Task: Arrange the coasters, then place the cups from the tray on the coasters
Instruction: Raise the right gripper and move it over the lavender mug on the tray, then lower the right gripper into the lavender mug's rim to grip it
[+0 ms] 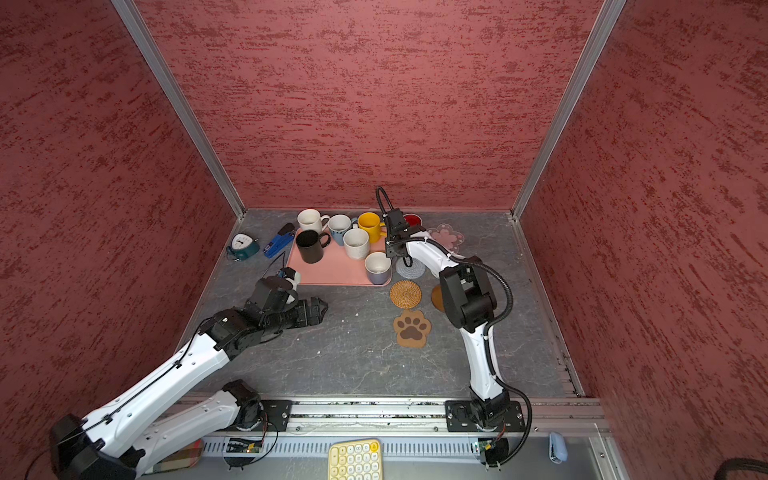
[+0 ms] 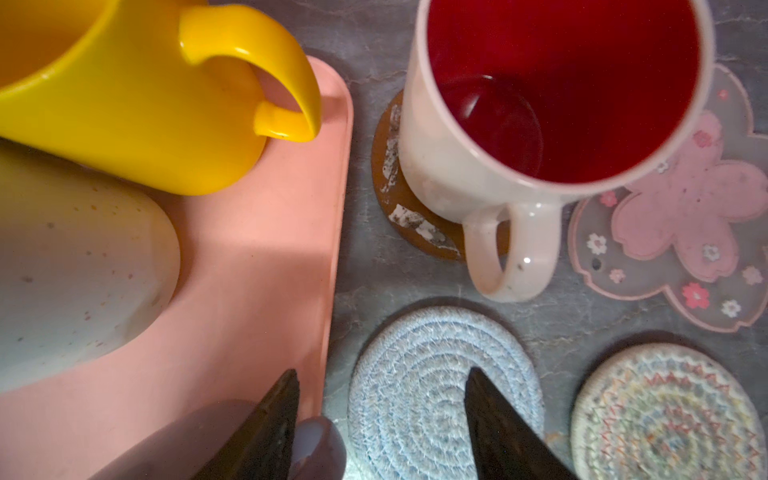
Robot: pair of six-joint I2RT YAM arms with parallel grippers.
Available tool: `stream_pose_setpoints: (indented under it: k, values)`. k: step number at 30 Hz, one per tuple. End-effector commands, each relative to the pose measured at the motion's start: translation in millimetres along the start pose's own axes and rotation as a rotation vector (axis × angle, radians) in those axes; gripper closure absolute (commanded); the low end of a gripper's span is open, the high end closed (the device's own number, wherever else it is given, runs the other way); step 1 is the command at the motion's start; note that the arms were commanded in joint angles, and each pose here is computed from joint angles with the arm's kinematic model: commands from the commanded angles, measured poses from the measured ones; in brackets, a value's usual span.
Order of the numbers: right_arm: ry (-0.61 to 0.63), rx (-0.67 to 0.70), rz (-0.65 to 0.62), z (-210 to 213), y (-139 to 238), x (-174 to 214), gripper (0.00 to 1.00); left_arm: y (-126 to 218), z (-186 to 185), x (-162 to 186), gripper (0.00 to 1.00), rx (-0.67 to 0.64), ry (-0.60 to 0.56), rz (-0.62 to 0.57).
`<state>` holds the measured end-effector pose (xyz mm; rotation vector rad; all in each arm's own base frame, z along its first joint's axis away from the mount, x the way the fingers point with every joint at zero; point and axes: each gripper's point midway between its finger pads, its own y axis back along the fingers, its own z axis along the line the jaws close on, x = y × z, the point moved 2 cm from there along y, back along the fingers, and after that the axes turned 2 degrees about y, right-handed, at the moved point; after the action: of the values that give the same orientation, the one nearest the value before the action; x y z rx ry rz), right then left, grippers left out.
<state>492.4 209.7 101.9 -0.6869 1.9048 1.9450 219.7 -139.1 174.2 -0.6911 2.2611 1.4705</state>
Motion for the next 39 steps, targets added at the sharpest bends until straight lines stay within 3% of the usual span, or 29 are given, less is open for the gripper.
stream_pose_setpoints:
  k: [1,26,39]
  values:
    - [0.017,0.005,-0.004,-3,14,2,0.37,5,-1,-2,0.0,-0.002,0.008,-0.015]
    - [0.03,-0.111,0.003,23,49,61,0.39,4,1,-5,0.0,-0.013,0.009,-0.028]
    - [0.046,-0.11,-0.05,16,88,51,0.36,13,7,-16,0.0,-0.022,0.007,-0.051]
